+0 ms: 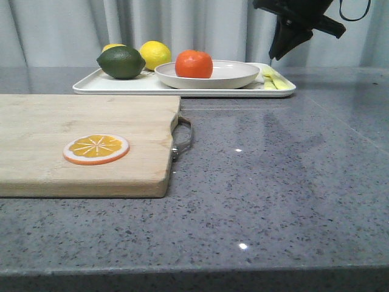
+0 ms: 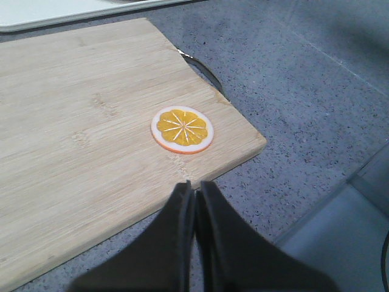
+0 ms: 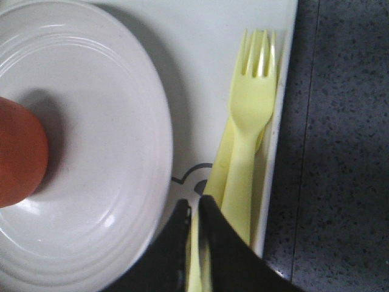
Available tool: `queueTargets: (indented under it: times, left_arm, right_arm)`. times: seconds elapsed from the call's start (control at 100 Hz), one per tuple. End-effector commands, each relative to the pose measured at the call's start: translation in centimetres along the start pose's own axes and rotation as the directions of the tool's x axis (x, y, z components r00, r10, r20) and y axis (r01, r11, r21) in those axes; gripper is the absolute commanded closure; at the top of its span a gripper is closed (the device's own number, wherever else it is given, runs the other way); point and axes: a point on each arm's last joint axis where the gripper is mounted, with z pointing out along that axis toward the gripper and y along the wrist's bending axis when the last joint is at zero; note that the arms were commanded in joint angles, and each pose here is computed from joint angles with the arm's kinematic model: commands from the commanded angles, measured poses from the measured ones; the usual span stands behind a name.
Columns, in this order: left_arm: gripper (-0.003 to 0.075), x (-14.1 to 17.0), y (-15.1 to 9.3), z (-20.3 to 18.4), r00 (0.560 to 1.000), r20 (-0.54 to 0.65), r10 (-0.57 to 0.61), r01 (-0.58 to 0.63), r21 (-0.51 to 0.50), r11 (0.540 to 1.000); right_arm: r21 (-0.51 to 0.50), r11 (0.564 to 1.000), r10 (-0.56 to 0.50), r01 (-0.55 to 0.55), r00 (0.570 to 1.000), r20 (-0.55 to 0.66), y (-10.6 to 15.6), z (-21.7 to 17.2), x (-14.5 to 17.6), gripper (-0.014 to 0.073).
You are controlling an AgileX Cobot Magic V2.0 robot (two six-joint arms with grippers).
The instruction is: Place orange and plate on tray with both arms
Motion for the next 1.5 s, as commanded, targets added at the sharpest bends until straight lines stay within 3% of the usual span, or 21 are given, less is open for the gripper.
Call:
queueTargets:
  times: [0.0, 0.56, 0.93, 1.24, 1.49]
  left_arm:
    - [0.0739, -1.3, -0.2, -0.4, 0.996, 0.084, -0.014, 0.013, 0.01, 1.0]
    - [0.0739, -1.3, -0.2, -0.4, 0.996, 0.084, -0.014, 0.013, 0.01, 1.0]
    - [0.0739, -1.3, -0.2, -0.4, 0.996, 0.084, -0.014, 0.013, 0.01, 1.0]
    - [0.0739, -1.3, -0.2, -0.4, 0.996, 0.084, -0.014, 0.013, 0.01, 1.0]
    - [0.0739, -1.3, -0.3, -0.4, 0.996, 0.084, -0.015, 0.014, 0.012, 1.0]
  right_arm:
    - [-0.023, 0.999, -0.048, 0.049, 0.998, 0.047, 2.2, -6.1, -0.5, 0.0671]
    - [-0.022, 0.994, -0.097, 0.103, 0.979, 0.18, 5.2, -15.5, 0.0, 0.0659]
    - [0.035, 0.986, -0.167, 0.164, 0.979, 0.12, 5.6, -19.8, 3.8, 0.0659]
    - [0.058, 0.983, -0.182, 0.174, 0.962, 0.206, 6.5, -24.4, 6.9, 0.0659]
    - [0.08, 0.976, -0.217, 0.202, 0.923, 0.318, 6.7, -27.1, 10.2, 0.0659]
